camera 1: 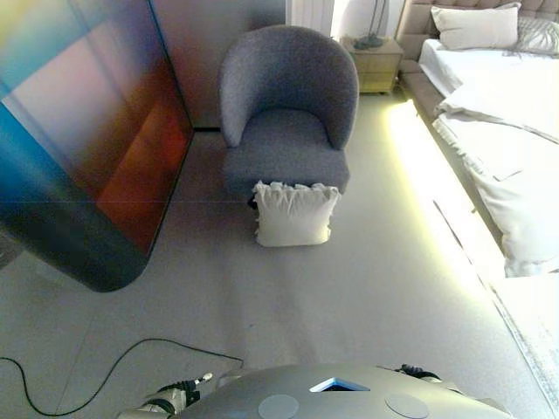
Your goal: Pick up the cushion and take it to the sofa
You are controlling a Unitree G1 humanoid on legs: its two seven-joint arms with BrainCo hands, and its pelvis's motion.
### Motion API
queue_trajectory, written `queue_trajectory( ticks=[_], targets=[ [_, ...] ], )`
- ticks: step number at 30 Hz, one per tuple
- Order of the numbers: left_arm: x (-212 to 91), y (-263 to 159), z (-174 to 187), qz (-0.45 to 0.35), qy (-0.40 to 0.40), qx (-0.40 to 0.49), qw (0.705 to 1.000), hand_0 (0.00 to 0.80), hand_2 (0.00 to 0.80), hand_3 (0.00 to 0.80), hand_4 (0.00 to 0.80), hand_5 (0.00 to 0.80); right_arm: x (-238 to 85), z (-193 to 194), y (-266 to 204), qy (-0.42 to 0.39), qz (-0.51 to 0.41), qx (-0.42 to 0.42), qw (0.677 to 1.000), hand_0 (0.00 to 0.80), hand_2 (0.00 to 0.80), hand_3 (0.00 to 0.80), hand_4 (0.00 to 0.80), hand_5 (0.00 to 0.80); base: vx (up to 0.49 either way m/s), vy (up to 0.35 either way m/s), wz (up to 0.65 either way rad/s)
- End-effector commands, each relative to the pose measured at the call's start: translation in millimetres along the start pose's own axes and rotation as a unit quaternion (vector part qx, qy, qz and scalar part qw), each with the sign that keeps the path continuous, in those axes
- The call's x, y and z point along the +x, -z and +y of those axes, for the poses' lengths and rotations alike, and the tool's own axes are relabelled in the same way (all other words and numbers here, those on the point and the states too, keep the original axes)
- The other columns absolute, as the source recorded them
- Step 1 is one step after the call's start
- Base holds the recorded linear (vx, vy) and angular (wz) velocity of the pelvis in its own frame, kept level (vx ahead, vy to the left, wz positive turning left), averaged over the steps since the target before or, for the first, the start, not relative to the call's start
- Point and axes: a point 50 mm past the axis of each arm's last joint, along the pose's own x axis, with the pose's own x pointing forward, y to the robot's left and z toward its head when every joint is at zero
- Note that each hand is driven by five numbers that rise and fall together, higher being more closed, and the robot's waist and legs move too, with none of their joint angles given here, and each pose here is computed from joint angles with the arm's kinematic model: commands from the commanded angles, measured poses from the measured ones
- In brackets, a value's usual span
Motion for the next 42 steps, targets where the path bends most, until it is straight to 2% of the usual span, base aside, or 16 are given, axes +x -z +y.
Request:
queue_trajectory(
  ticks=[1, 17, 25, 31, 42],
  targets=[
    [-3, -22, -3, -0.018, -0.003, 0.006, 1.0, 0.0, 0.0, 0.0, 0.0, 0.0, 0, -5, -20, 0.006, -0.014, 0.008, 1.0, 0.0, 0.0, 0.0, 0.0, 0.0, 0.0, 0.0, 0.0],
    [-2, -25, -1, -0.027, -0.005, 0.011, 1.0, 0.0, 0.0, 0.0, 0.0, 0.0, 0, -8, -27, 0.013, -0.022, 0.01, 1.0, 0.0, 0.0, 0.0, 0.0, 0.0, 0.005, -0.043, 0.0],
    [-3, -28, -6, -0.038, 0.016, -0.029, 0.999, 0.0, 0.0, 0.0, 0.0, 0.0, -1, -19, -39, 0.02, -0.032, 0.008, 0.999, 0.0, 0.0, 0.0, 0.0, 0.0, -0.011, -0.105, -0.03],
    [0, -12, 2, -0.031, 0.003, -0.019, 0.999, 0.0, 0.0, 0.0, 0.0, 0.0, -1, -16, -34, 0.016, -0.032, 0.01, 0.999, 0.0, 0.0, 0.0, 0.0, 0.0, 0.383, 0.022, -0.21],
    [2, 13, 7, 0.005, 0.007, -0.014, 1.0, 0.0, 0.0, 0.0, 0.0, 0.0, 0, -19, -16, 0.019, 0.02, -0.012, 1.0, 0.0, 0.0, 0.0, 0.0, 0.0, 0.563, 0.138, -0.17]
  ],
)
